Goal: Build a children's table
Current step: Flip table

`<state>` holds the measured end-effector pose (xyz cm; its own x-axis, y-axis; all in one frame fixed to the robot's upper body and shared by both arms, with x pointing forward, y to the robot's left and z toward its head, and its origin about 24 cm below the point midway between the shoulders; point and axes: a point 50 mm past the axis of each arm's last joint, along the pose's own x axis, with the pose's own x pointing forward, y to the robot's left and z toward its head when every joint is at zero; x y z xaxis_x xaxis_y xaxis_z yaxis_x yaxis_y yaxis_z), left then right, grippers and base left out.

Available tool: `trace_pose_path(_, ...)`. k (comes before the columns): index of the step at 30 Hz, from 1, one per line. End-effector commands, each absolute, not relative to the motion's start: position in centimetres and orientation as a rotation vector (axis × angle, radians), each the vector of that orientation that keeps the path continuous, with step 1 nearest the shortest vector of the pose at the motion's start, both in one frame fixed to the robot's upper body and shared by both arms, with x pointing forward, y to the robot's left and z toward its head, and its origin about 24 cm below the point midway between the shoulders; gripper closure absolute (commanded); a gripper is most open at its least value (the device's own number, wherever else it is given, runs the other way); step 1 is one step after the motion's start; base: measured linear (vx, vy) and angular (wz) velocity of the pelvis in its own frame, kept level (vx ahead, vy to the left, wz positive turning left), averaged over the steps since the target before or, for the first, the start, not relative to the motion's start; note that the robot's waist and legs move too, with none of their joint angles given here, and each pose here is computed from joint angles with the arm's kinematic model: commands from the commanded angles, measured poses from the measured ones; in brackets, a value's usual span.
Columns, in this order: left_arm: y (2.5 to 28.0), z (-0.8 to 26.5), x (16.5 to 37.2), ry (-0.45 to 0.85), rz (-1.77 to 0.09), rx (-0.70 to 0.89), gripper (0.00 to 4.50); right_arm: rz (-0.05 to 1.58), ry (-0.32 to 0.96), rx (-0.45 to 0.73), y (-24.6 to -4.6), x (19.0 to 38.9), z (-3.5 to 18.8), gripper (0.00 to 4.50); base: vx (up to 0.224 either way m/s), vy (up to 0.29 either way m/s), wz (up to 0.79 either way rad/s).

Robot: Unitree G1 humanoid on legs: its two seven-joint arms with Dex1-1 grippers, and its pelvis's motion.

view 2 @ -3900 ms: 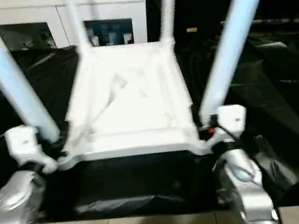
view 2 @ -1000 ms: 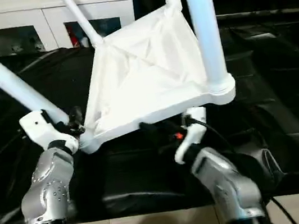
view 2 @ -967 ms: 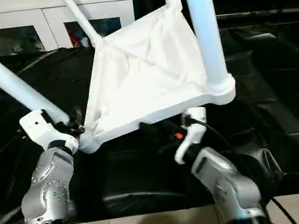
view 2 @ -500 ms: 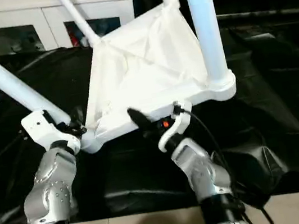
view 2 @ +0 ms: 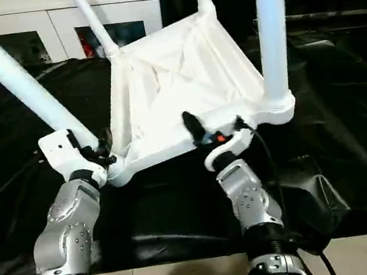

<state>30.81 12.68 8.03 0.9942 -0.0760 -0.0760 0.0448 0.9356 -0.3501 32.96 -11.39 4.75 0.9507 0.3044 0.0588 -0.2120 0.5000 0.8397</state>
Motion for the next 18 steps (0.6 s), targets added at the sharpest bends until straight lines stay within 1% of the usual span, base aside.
trace_pose_path(1, 10.9, 5.8, 29.9, 0.22, -0.146, -0.44, 2.49, 0.294, 0.052, 0.988, -12.1, 33.8, 5.8, 0.71, 0.0, 0.0, 0.0)
trace_pose_path(3, 10.9, 5.8, 29.9, 0.221, -0.145, -0.439, 2.49, 0.291, 0.049, 0.987, -12.2, 33.8, 5.9, 0.78, 0.0, 0.0, 0.0)
trace_pose_path(4, 11.0, 5.8, 29.8, 0.221, -0.146, -0.436, 2.49, 0.286, 0.044, 0.986, -12.4, 33.9, 5.9, 0.94, 0.0, 0.0, 0.0)
trace_pose_path(5, 11.0, 5.8, 29.8, 0.221, -0.146, -0.436, 2.49, 0.285, 0.043, 0.986, -12.4, 33.9, 5.9, 0.94, 0.0, 0.0, 0.0)
trace_pose_path(6, 11.0, 5.8, 29.8, 0.218, -0.149, -0.437, 2.49, 0.277, 0.043, 0.981, -12.5, 34.0, 5.9, 1.17, 0.0, 0.0, 0.0)
trace_pose_path(9, 10.9, 5.8, 29.8, 0.213, -0.156, -0.441, 2.49, 0.268, 0.041, 0.976, -12.7, 34.1, 5.8, 1.27, 0.0, 0.0, 0.0)
trace_pose_path(12, 10.9, 5.9, 29.7, 0.207, -0.167, -0.444, 2.49, 0.262, 0.038, 0.959, -12.9, 34.2, 5.8, 1.6, 0.0, 0.0, 0.0)
trace_pose_path(14, 10.9, 5.9, 29.7, 0.206, -0.168, -0.445, 2.49, 0.259, 0.038, 0.956, -12.9, 34.2, 5.8, 1.74, 0.0, 0.0, 0.0)
trace_pose_path(15, 11.0, 5.9, 29.7, 0.203, -0.172, -0.447, 2.49, 0.256, 0.035, 0.948, -13.0, 34.3, 5.9, 1.74, 0.0, 0.0, 0.0)
trace_pose_path(17, 10.9, 5.9, 29.7, 0.2, -0.178, -0.448, 2.49, 0.252, 0.031, 0.938, -13.2, 34.3, 5.9, 1.99, 0.0, 0.0, 0.0)
trace_pose_path(18, 10.9, 5.9, 29.7, 0.2, -0.178, -0.448, 2.49, 0.252, 0.031, 0.938, -13.2, 34.3, 5.9, 2.02, 0.0, 0.0, 0.0)
